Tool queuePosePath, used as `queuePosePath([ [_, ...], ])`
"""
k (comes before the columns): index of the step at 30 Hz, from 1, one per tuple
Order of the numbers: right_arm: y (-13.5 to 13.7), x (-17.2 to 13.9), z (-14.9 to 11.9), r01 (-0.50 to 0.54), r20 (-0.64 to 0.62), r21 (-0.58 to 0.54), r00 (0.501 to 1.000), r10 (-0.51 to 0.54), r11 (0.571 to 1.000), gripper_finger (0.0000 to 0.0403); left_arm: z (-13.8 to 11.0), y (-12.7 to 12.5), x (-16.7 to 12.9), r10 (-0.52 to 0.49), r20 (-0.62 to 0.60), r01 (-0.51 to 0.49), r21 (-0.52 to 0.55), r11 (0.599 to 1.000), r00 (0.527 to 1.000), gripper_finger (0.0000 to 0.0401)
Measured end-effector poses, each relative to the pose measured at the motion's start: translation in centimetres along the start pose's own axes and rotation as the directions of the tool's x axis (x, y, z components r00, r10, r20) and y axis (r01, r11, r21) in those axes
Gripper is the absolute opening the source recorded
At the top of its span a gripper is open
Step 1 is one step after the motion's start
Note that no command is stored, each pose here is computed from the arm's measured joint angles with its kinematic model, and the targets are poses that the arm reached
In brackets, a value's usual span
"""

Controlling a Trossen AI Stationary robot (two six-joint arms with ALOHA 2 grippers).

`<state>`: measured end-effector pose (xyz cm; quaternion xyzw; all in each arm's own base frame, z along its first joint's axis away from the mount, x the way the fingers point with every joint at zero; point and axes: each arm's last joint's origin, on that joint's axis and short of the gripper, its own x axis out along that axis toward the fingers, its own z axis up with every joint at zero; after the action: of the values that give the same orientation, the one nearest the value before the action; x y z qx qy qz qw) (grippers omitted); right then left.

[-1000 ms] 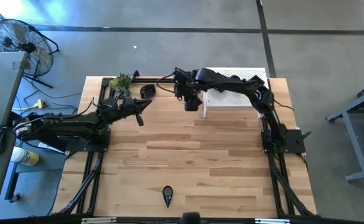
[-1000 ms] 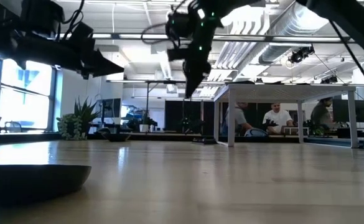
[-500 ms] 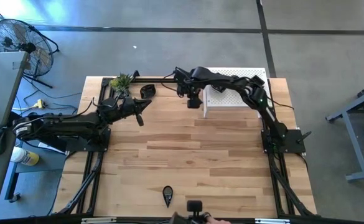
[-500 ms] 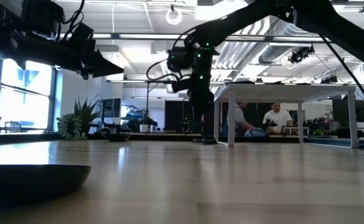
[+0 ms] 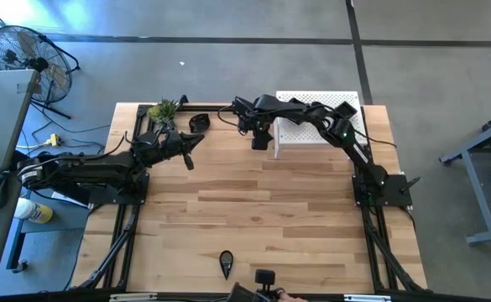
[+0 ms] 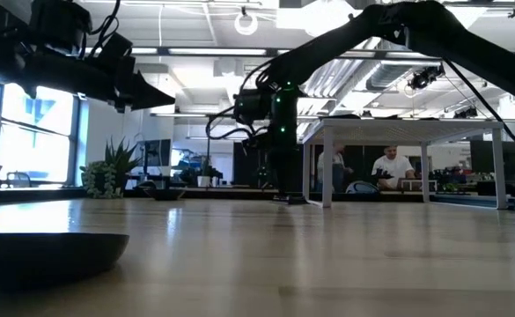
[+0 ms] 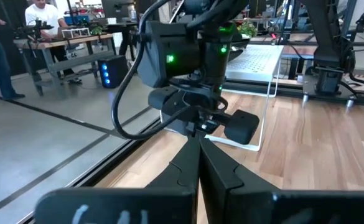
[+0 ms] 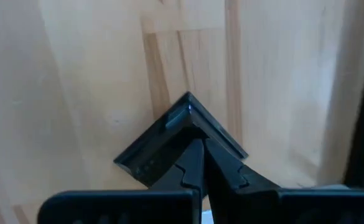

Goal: Pick & Place Mini shaped plates
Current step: Stack the black square plate on top of the black square plates on the shelf

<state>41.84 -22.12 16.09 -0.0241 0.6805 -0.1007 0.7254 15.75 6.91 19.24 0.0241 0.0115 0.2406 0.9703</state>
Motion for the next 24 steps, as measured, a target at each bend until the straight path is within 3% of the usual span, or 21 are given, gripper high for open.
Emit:
queuePosePath([
  [9,0.6,0.1,0.5,-0.096,0.067,0.002,0.993,0.096,0.995,0.0002,-0.1,0.0,0.0,0.0,-0.008,0.0,0.021,1.0,1.0,0.0],
  [14,2.4,-0.6,1.4,-0.211,0.139,-0.059,0.966,0.217,0.976,0.0003,-0.1,0.0,0.0,-0.001,-0.008,0.001,0.023,1.0,1.0,0.0],
  [17,4.1,-2.5,2.0,-0.224,0.192,-0.077,0.953,0.235,0.972,0.001,-0.1,0.0,0.0,0.0,-0.008,0.0,0.023,1.0,1.0,0.0],
  [21,5.9,-5.7,2.0,-0.195,0.207,0.002,0.96,0.191,0.981,0.0036,-0.1,0.0,0.0,-0.001,-0.009,0.001,0.023,1.0,1.0,0.0],
  [24,6.9,-7.3,1.3,-0.211,0.175,0.131,0.967,0.187,0.969,0.0079,-0.2,0.0,0.0,-0.001,-0.018,0.001,0.024,1.0,1.0,0.0],
])
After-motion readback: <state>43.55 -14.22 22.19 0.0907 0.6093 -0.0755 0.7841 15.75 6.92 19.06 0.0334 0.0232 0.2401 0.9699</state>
